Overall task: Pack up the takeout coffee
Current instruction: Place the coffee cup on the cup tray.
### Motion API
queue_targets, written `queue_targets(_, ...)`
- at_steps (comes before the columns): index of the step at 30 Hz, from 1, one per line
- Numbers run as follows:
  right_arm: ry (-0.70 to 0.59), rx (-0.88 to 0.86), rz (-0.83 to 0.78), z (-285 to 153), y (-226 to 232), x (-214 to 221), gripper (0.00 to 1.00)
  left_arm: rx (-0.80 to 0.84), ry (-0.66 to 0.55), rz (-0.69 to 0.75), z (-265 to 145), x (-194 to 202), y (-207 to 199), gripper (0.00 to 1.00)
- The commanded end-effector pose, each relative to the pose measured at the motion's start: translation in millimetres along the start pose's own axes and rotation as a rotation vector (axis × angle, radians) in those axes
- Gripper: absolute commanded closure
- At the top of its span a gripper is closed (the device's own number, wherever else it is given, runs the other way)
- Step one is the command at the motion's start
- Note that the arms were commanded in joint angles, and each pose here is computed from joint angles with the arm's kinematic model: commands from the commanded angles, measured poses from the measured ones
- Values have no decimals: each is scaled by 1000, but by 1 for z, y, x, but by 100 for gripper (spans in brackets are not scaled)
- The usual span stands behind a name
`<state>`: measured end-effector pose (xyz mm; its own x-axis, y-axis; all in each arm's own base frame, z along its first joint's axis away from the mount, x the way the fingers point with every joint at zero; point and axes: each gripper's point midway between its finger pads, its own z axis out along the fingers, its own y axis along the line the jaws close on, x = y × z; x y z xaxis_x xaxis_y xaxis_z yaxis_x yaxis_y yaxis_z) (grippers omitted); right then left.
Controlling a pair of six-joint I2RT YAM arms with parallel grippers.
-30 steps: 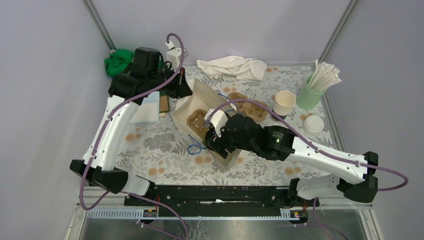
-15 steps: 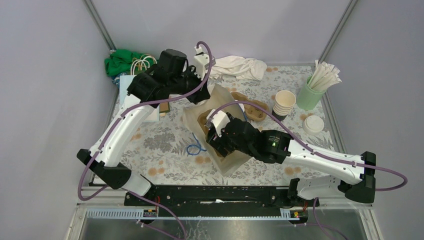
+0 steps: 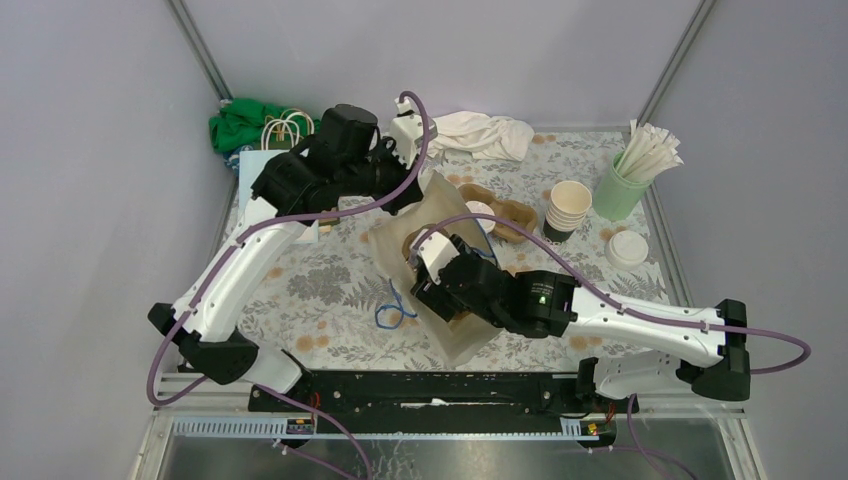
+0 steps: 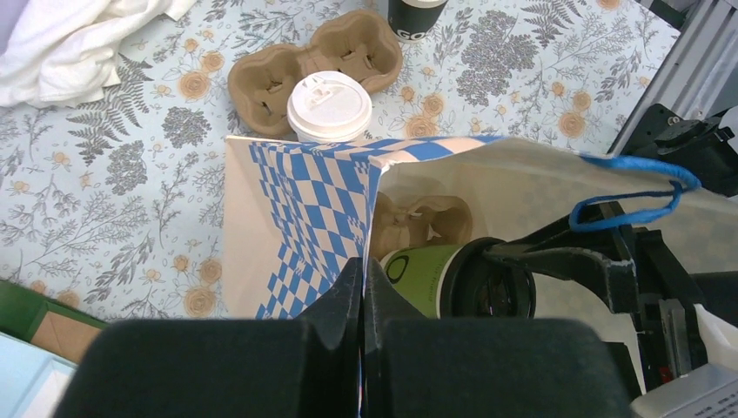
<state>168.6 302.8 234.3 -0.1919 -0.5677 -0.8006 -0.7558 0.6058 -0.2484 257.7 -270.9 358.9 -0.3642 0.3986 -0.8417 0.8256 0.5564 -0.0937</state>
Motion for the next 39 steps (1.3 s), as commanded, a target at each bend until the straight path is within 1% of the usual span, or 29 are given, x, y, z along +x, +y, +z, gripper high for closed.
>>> queue_targets(1, 21, 24, -25, 0, 7, 7, 67, -36, -111, 56, -18, -25, 1, 100)
queue_targets(11, 63, 98, -56, -17, -8, 23, 67, -45, -123, 58, -20, -28, 2, 100)
queue_targets(17, 101, 117, -95, -15, -11, 39, 67, -37, -116, 55, -18, -24, 1, 100)
queue_targets(27, 70, 160, -130, -8, -16, 41, 69, -9, -72, 68, -16, -12, -3, 100)
queue_targets(34, -29, 192, -133, -7, -23, 28, 69, 34, -72, 79, -20, -7, -12, 100)
queue_targets(39, -3, 193, -167, 1, -20, 32, 69, 49, -66, 84, -23, -2, -15, 100)
